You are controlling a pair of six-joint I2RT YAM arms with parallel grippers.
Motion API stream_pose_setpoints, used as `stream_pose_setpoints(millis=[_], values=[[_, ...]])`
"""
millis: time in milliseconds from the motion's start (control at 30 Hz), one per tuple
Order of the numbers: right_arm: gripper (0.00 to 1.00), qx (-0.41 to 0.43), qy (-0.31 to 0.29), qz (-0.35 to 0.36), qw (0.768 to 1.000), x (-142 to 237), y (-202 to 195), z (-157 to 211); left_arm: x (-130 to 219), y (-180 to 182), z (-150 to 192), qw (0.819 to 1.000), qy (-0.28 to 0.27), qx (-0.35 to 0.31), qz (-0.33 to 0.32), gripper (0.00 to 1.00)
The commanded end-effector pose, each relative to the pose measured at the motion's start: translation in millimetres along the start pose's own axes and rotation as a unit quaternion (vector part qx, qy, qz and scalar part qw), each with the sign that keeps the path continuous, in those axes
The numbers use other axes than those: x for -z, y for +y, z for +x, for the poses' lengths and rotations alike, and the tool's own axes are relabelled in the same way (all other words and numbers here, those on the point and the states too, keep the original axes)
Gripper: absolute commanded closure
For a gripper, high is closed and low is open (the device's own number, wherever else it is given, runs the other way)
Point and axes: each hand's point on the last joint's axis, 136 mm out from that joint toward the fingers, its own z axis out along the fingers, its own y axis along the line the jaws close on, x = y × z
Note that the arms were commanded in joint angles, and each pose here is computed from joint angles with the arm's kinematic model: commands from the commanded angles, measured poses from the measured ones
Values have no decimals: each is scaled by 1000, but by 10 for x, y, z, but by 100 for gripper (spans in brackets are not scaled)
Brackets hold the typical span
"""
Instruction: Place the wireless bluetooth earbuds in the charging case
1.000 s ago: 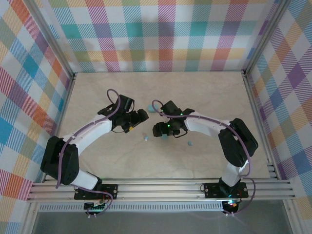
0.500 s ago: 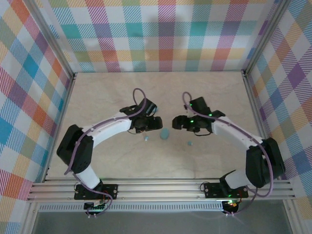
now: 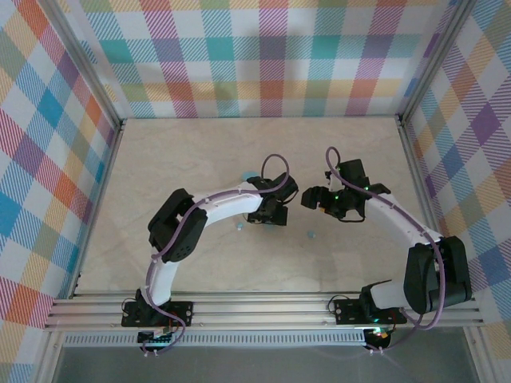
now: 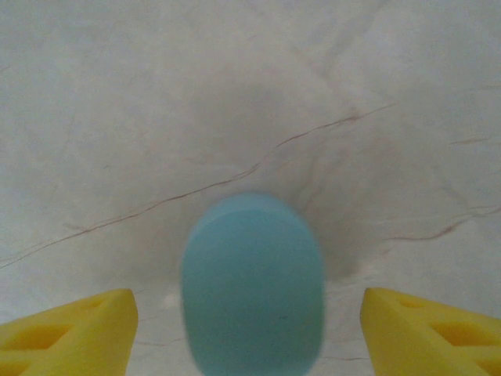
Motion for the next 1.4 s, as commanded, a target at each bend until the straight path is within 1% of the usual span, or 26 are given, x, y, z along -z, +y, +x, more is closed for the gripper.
stream_pose_setpoints(millis=[0,67,167,333,433,567,667,800,933,1033,1167,1367], values=[[23,5,6,-21,1000,24,39,17,37,117,23,999,2,-14,-37,28],[23,4,5,-23,1000,30,48,-4,11,113,39,999,3,-15,-34,30],[23,-5,4,-31,999,46,69,-41,-43,56,71,1000,-2,-21,-11,36],[23,-23,2,-50,998,91,112,-79,-97,-24,66,999,-17,-38,21,40],[23,-24,-1,-54,998,109,122,-89,-131,-47,61,998,-17,-52,23,42],[24,-33,-4,-62,998,133,127,-111,-142,-56,75,997,-16,-66,27,54],[24,-43,-5,-76,996,159,151,-147,-61,-59,52,996,-28,-83,35,61],[25,-48,-7,-102,994,223,237,-212,147,-59,-24,989,-61,-123,52,66],[26,-39,-5,-131,991,304,380,-244,467,-43,-126,978,-109,-156,83,68],[28,-45,1,-154,987,342,471,-240,703,-21,-202,969,-144,-175,102,73],[34,-54,17,-177,982,356,597,-198,1045,-91,-252,949,-185,-211,141,75],[33,-3,62,-264,963,598,1195,-105,1566,-172,-204,912,-243,-260,205,75]])
